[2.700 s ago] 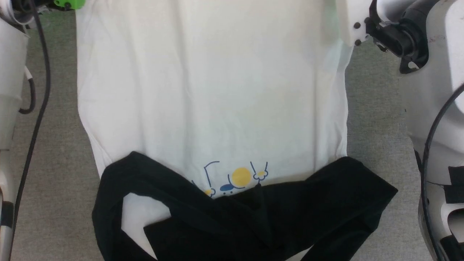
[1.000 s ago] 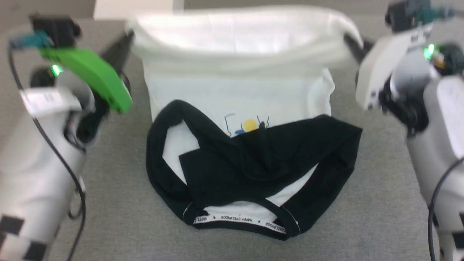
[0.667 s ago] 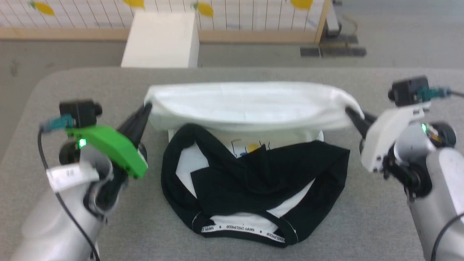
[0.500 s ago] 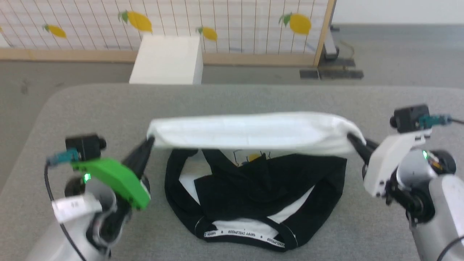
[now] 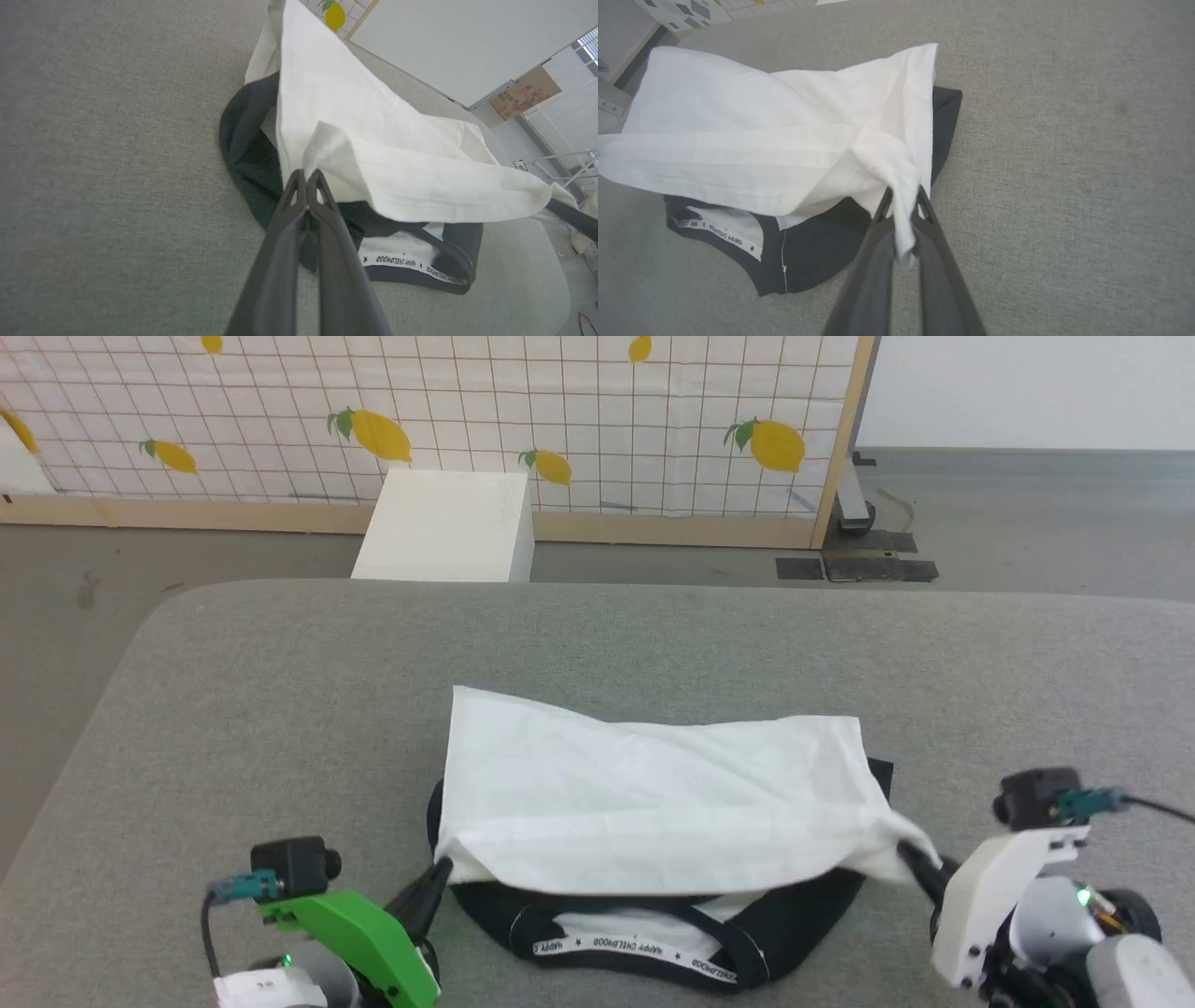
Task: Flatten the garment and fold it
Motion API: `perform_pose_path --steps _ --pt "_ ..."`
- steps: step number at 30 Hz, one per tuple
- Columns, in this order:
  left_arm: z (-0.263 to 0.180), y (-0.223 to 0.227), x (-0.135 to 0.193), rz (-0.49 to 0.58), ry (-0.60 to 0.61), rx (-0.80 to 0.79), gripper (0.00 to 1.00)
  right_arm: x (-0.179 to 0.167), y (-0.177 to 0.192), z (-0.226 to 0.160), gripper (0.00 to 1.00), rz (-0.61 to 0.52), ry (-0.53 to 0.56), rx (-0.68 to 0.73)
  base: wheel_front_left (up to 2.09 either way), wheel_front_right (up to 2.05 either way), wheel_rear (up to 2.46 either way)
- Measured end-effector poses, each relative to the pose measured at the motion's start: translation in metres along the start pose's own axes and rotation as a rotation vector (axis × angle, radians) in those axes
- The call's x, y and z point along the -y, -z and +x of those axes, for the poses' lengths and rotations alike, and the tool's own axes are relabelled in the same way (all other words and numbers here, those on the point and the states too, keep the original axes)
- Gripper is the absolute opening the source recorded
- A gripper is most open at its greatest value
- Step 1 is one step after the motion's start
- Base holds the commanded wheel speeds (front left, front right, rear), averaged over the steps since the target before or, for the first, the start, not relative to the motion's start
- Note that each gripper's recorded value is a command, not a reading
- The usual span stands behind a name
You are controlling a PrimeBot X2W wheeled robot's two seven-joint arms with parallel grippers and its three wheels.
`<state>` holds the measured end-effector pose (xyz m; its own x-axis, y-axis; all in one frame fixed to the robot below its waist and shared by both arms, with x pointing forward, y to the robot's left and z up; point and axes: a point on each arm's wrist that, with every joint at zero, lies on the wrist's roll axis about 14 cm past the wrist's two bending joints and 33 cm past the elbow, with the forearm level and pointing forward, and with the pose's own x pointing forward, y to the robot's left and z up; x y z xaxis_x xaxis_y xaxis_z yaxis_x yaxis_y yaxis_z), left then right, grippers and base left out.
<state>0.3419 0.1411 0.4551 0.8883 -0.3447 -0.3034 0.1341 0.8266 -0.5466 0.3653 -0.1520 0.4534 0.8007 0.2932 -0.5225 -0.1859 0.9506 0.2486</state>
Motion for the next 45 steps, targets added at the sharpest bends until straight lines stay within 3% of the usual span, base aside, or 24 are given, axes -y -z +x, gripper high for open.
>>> perform_pose_path --steps 12,13,14,15,27,31,34,41,45 --pt "-0.002 0.048 -0.039 -0.043 -0.139 -0.16 0.0 0.002 0.052 0.008 0.0 0.019 0.019 -0.128 0.0 0.0 0.0" --pt "-0.002 0.049 -0.041 -0.047 -0.149 -0.163 0.21 0.001 0.053 0.008 0.33 0.017 0.017 -0.132 0.0 0.0 0.0" --pt "-0.003 0.049 -0.043 -0.052 -0.158 -0.165 0.75 0.0 0.053 0.007 1.0 0.018 0.014 -0.13 0.0 0.0 0.0" --pt "-0.004 0.048 -0.045 -0.057 -0.166 -0.165 1.0 0.0 0.052 0.007 1.0 0.021 0.009 -0.124 0.0 0.0 0.0" --pt "-0.034 0.036 -0.071 -0.063 -0.285 -0.209 1.0 0.025 0.021 -0.033 1.0 0.111 0.035 -0.007 0.0 0.0 0.0" --pt "-0.038 -0.021 -0.074 -0.022 -0.299 -0.001 1.0 0.042 -0.002 -0.046 1.0 0.136 0.073 0.053 0.0 0.0 0.0" --pt "-0.044 -0.069 -0.071 0.072 -0.297 0.199 1.0 0.05 -0.008 -0.049 1.0 0.138 0.092 0.044 0.0 0.0 0.0" --pt "-0.049 -0.145 -0.043 0.304 -0.246 0.542 1.0 0.047 -0.012 -0.029 1.0 0.09 0.071 -0.09 0.0 0.0 0.0" --pt "-0.053 -0.192 -0.006 0.481 -0.184 0.729 1.0 0.043 -0.006 -0.01 1.0 0.062 0.048 -0.191 0.0 0.0 0.0"
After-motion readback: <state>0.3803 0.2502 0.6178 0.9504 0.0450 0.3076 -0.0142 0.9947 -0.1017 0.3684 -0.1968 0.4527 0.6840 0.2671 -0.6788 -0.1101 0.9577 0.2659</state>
